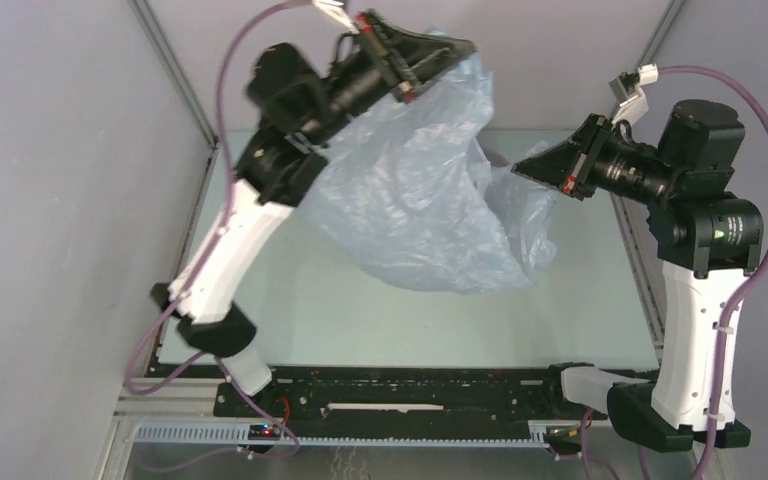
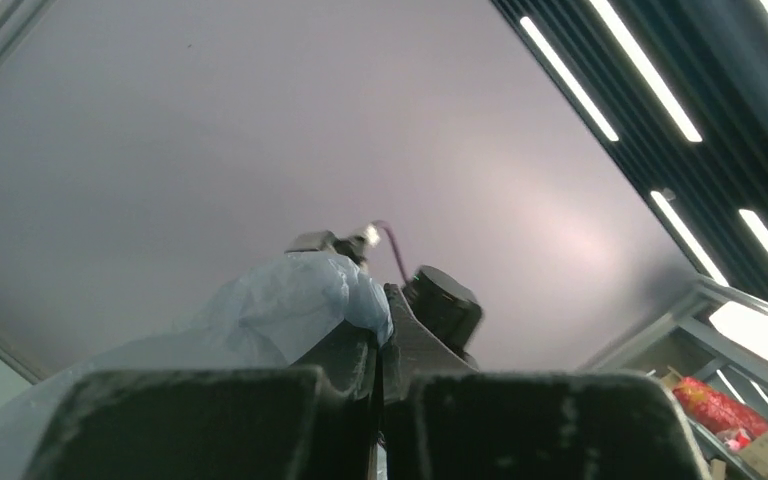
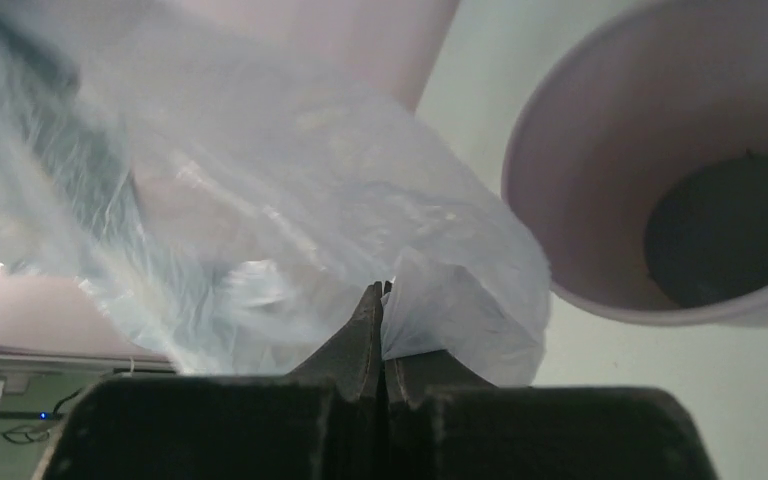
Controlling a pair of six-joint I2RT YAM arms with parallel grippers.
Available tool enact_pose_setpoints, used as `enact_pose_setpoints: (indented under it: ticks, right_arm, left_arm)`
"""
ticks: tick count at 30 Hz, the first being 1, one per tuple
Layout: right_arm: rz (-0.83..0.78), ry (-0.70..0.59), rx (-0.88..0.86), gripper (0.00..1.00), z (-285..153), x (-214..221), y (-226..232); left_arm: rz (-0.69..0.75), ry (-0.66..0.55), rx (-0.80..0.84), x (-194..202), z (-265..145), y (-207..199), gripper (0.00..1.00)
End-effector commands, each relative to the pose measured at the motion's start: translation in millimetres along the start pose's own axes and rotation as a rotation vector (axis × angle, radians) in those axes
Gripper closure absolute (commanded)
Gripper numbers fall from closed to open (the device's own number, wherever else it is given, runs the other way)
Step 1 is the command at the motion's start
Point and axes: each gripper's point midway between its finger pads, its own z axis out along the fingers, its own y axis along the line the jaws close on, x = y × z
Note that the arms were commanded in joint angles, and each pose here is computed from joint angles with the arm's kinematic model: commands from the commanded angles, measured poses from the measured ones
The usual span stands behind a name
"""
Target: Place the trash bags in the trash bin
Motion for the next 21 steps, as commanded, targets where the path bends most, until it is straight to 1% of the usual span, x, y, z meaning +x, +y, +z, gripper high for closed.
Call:
enact_pose_setpoints:
  ticks: [1, 4, 6, 9, 12, 16, 18, 21]
  right_arm:
    - [-0.116, 0.005, -0.006, 1.0, -22, 9, 16]
    - [-0.152, -0.031, 0.019, 1.0, -27, 1, 21]
    - [-0.155, -0.049, -0.003, 1.0, -28, -4, 28]
    - [-0.122, -0.066, -0.044, 1.0, -30, -13, 38]
    - [-0.125, -0.121, -0.067, 1.0, -34, -29, 47]
    - [-0.116, -0.184, -0.048, 1.0, -35, -55, 47]
    - [-0.117, -0.206, -0.062, 1.0, -35, -66, 48]
    - [-0.077, -0.227, -0.042, 1.0, -32, -83, 37]
  left_arm:
    - [-0.028, -0.046, 0.093, -10, 31, -13, 1.0]
    - [-0.059, -0.073, 0.151, -16, 43, -18, 1.0]
    - [-0.066, -0.108, 0.188, -23, 44, -26, 1.0]
    - [-0.026, -0.181, 0.273, -41, 32, -55, 1.0]
    - [-0.012, -0.211, 0.293, -49, 22, -69, 1.0]
    - [-0.045, -0.157, 0.312, -41, 24, -63, 1.0]
    - [-0.059, -0.135, 0.308, -40, 28, -54, 1.0]
    - [-0.086, -0.11, 0.292, -40, 30, -38, 1.0]
